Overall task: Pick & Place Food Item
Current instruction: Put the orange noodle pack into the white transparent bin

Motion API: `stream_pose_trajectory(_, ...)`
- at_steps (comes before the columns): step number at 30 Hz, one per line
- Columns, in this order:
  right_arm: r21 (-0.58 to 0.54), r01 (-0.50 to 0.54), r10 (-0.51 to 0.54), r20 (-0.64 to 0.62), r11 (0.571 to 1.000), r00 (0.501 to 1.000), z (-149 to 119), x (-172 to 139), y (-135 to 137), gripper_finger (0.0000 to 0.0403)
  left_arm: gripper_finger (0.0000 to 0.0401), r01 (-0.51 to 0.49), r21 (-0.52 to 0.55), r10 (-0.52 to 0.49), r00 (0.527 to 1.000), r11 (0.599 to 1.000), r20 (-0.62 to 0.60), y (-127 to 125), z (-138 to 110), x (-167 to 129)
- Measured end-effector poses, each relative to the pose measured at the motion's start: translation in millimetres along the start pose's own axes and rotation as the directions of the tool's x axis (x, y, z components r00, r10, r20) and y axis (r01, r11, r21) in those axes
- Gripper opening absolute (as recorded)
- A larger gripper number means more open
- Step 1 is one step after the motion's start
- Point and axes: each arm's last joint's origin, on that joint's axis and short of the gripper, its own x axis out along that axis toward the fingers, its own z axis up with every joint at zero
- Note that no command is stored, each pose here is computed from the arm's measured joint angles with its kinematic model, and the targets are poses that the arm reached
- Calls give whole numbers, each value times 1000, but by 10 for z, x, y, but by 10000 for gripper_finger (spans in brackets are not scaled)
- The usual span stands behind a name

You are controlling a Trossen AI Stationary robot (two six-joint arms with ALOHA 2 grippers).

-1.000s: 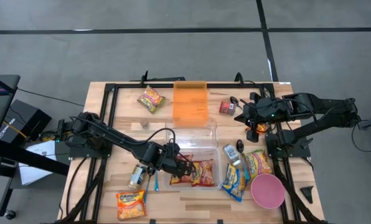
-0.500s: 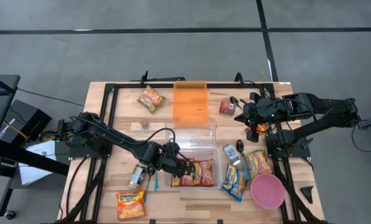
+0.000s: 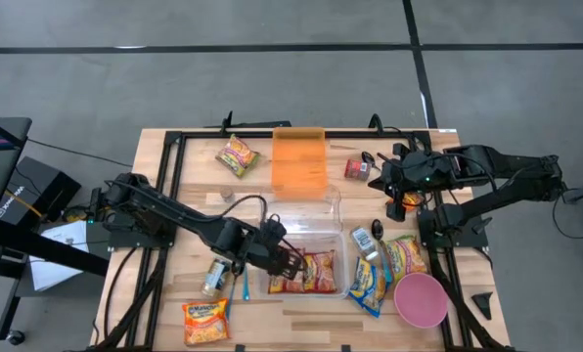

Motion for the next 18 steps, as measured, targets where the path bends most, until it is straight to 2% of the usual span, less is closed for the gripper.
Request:
stream_pose_trajectory(5,6,4,-4,6,1000,1000,7,2,-8,0,67,90,180,-105,992,980,75,-4,144,-401)
stream_pose_trajectory(10,35,1,-2,29,999,1000,30,2,-6,0,67,151,352,-197,975,924,101,57,236,-821)
stream_pose_trajectory(14,98,-3,-2,50,995,999,51,1,-5,0,67,203,428,-250,967,881,56,149,241,-1117)
stream_pose_trajectory(18,168,-8,-2,56,986,998,56,1,-4,0,67,207,438,-225,974,875,-12,300,175,-1338)
